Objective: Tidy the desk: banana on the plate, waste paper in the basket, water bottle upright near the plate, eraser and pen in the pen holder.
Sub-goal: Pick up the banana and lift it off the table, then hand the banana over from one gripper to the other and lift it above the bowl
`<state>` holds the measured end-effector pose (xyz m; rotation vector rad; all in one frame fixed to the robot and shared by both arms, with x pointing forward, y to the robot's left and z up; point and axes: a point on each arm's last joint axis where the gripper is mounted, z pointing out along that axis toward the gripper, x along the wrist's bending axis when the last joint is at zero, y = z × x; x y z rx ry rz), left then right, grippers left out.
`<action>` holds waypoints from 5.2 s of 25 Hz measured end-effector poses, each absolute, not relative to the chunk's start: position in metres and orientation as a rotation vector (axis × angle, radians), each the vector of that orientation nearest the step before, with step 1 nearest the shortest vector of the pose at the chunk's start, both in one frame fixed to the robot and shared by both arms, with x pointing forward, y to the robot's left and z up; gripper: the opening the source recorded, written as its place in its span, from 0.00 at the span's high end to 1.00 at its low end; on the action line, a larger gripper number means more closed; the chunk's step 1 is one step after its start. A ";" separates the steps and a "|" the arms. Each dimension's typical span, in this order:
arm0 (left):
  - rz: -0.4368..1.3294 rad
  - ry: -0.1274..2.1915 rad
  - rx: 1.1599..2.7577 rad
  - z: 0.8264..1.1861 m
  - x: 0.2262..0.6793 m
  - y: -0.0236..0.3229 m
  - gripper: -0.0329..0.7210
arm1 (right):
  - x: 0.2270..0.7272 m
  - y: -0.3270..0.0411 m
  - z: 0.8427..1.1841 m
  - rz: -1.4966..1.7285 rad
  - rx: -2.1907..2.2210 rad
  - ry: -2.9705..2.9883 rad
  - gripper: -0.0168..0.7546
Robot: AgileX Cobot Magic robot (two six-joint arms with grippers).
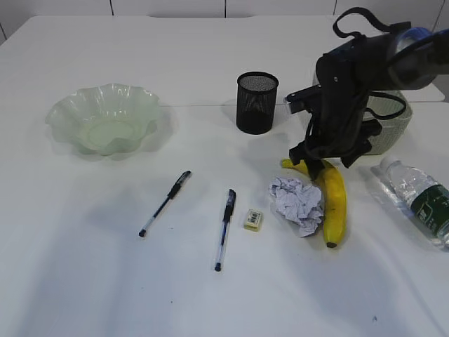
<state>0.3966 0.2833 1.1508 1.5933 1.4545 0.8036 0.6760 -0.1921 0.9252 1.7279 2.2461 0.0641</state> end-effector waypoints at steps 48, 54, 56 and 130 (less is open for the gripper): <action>0.758 1.507 1.640 1.135 0.426 0.282 0.37 | 0.697 -0.185 0.917 0.157 1.785 2.217 0.60; 0.745 1.509 1.631 1.135 0.426 0.281 0.37 | 0.708 -0.183 0.943 0.195 1.787 2.179 0.60; 0.745 1.509 1.631 1.135 0.426 0.281 0.37 | 0.711 -0.182 0.952 0.219 1.793 2.167 0.60; -0.055 1.019 1.659 1.105 0.532 0.211 0.37 | 0.679 -0.093 1.132 1.867 1.004 2.592 0.63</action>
